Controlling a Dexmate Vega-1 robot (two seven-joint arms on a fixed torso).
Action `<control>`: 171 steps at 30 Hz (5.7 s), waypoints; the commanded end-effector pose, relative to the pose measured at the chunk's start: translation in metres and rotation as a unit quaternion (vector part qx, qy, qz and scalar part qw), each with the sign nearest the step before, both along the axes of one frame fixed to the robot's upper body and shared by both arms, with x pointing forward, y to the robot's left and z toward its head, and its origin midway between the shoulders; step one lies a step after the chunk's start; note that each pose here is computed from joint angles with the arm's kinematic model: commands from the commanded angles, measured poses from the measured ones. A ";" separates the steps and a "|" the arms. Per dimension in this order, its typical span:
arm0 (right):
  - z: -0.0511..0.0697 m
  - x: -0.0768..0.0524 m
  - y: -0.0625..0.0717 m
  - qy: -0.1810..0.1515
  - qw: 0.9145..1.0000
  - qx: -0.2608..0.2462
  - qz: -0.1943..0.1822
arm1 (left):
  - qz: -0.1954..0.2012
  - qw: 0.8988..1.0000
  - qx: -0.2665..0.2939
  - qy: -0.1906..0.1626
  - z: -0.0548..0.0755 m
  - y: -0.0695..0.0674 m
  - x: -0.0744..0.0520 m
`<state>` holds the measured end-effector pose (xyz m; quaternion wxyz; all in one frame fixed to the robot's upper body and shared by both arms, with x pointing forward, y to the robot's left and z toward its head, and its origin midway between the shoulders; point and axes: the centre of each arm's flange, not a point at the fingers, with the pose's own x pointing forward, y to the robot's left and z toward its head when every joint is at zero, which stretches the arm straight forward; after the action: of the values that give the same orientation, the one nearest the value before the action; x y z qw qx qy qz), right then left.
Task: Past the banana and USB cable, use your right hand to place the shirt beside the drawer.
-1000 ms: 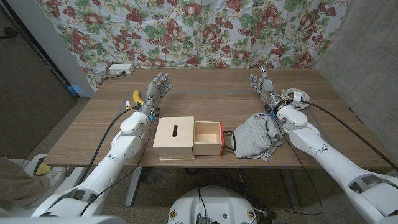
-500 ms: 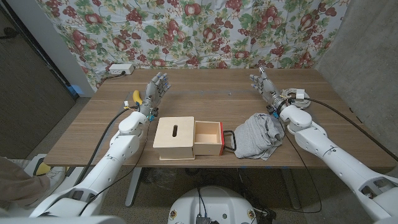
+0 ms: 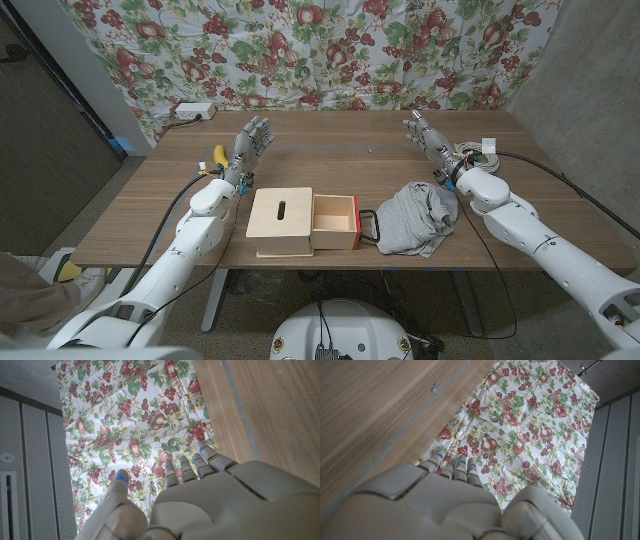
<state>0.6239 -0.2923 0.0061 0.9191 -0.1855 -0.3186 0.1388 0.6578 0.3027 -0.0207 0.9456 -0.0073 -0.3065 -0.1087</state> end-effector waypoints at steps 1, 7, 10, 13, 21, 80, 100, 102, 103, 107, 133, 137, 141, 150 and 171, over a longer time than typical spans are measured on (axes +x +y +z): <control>0.007 -0.013 -0.005 -0.015 0.998 -0.048 -0.027 | -0.003 1.000 0.003 -0.001 0.001 -0.002 0.001; 0.012 -0.020 -0.006 -0.020 0.996 -0.083 -0.040 | -0.001 1.000 0.009 -0.002 0.004 -0.001 0.000; 0.013 -0.023 -0.007 -0.021 0.995 -0.091 -0.048 | -0.002 1.000 0.010 -0.002 0.004 -0.001 -0.001; 0.014 -0.030 -0.008 -0.018 0.992 -0.110 -0.056 | -0.002 1.000 0.012 -0.002 0.005 -0.002 -0.001; 0.016 -0.038 -0.011 -0.021 0.988 -0.137 -0.066 | -0.003 1.000 0.017 -0.002 0.008 -0.003 0.001; 0.008 -0.111 0.013 -0.073 0.944 -0.255 -0.194 | 0.007 1.000 0.017 0.008 -0.002 0.012 -0.008; 0.003 -0.123 0.019 -0.074 0.932 -0.276 -0.224 | -0.001 1.000 0.028 0.008 0.000 0.014 -0.008; 0.002 -0.124 0.019 -0.074 0.931 -0.277 -0.225 | 0.000 1.000 0.028 0.007 0.001 0.014 -0.009; 0.001 -0.126 0.018 -0.071 0.929 -0.282 -0.228 | 0.000 1.000 0.028 0.006 0.001 0.014 -0.009; -0.004 -0.130 0.017 -0.068 0.926 -0.284 -0.239 | -0.002 0.999 0.032 0.007 0.003 0.013 -0.009; -0.017 -0.147 0.023 -0.065 0.888 -0.346 -0.297 | -0.012 0.999 0.044 0.014 0.000 0.006 -0.012; -0.019 -0.150 0.022 -0.063 0.885 -0.349 -0.302 | -0.012 0.999 0.042 0.015 -0.002 0.006 -0.014; -0.020 -0.152 0.021 -0.060 0.883 -0.354 -0.303 | -0.013 0.999 0.043 0.015 -0.003 0.006 -0.014; -0.021 -0.157 0.019 -0.056 0.874 -0.373 -0.307 | -0.014 0.999 0.044 0.013 -0.004 0.001 -0.015; -0.034 -0.166 0.024 -0.040 0.863 -0.402 -0.303 | -0.013 0.999 0.045 0.016 -0.007 0.002 -0.018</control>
<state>0.4616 -0.2703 -0.0210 0.7532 -0.6217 -0.2107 -0.0428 0.6411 0.3051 -0.0263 0.9480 0.0294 -0.2874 -0.1335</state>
